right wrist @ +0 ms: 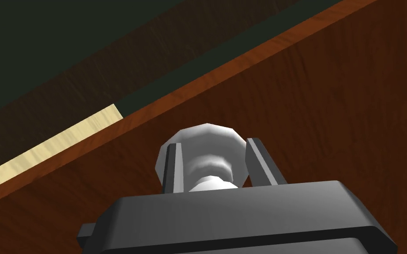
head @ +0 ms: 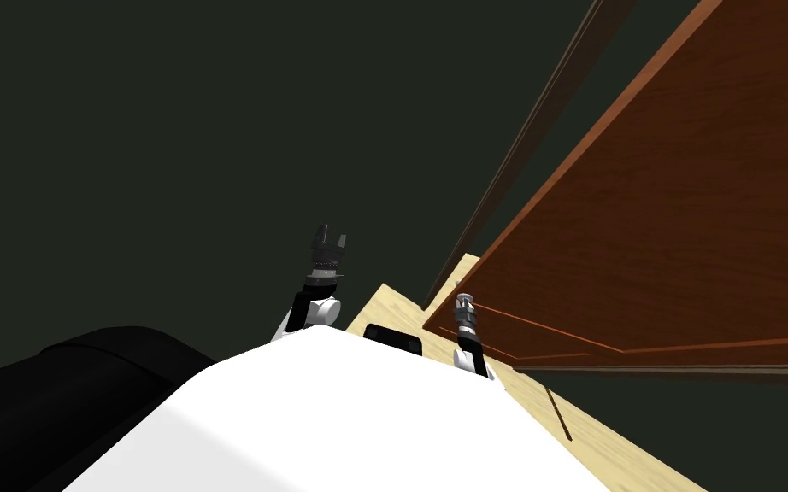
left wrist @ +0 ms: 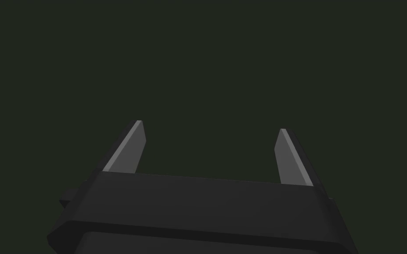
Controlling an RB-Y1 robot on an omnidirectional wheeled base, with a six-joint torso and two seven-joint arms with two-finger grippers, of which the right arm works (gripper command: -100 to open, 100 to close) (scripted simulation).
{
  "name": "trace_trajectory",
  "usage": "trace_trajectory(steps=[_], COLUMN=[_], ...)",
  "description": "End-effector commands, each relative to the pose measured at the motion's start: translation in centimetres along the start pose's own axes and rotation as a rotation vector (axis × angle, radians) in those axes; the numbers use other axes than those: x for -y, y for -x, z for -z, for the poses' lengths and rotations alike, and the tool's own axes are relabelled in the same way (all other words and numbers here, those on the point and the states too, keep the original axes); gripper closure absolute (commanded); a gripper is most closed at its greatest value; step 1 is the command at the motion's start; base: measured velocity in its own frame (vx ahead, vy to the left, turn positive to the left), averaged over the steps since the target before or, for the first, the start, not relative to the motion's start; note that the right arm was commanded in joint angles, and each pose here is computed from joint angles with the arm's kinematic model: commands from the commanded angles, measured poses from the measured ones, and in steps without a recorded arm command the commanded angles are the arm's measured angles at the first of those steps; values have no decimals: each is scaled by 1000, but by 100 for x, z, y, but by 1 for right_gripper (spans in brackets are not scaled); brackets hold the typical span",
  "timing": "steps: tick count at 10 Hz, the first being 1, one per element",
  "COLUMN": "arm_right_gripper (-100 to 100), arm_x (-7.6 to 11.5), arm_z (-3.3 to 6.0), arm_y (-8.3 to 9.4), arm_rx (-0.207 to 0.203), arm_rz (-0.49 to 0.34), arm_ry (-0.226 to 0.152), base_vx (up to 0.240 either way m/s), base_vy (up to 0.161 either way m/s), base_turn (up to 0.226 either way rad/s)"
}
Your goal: Pull the door open
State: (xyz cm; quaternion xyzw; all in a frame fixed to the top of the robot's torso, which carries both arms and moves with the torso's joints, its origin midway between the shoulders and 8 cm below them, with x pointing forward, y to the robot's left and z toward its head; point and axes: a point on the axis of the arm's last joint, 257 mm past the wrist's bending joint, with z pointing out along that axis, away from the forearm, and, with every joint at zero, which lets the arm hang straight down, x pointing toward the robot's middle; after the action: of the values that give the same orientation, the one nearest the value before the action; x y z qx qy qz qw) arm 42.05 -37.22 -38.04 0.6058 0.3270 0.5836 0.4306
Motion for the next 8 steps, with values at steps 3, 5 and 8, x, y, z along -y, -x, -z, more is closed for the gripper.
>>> trace_trajectory(steps=[3,5,8], arm_right_gripper=[100,100,-100], arm_x=[29,25,-11], arm_z=[-8,-20,-58], arm_y=[42,58,41], arm_rx=[15,21,22], arm_rz=[-115,-165,-247], arm_ry=[-6,-4,9], base_vx=[-40,-50,-47], base_vy=[-9,-21,-5], base_turn=[47,69,54])
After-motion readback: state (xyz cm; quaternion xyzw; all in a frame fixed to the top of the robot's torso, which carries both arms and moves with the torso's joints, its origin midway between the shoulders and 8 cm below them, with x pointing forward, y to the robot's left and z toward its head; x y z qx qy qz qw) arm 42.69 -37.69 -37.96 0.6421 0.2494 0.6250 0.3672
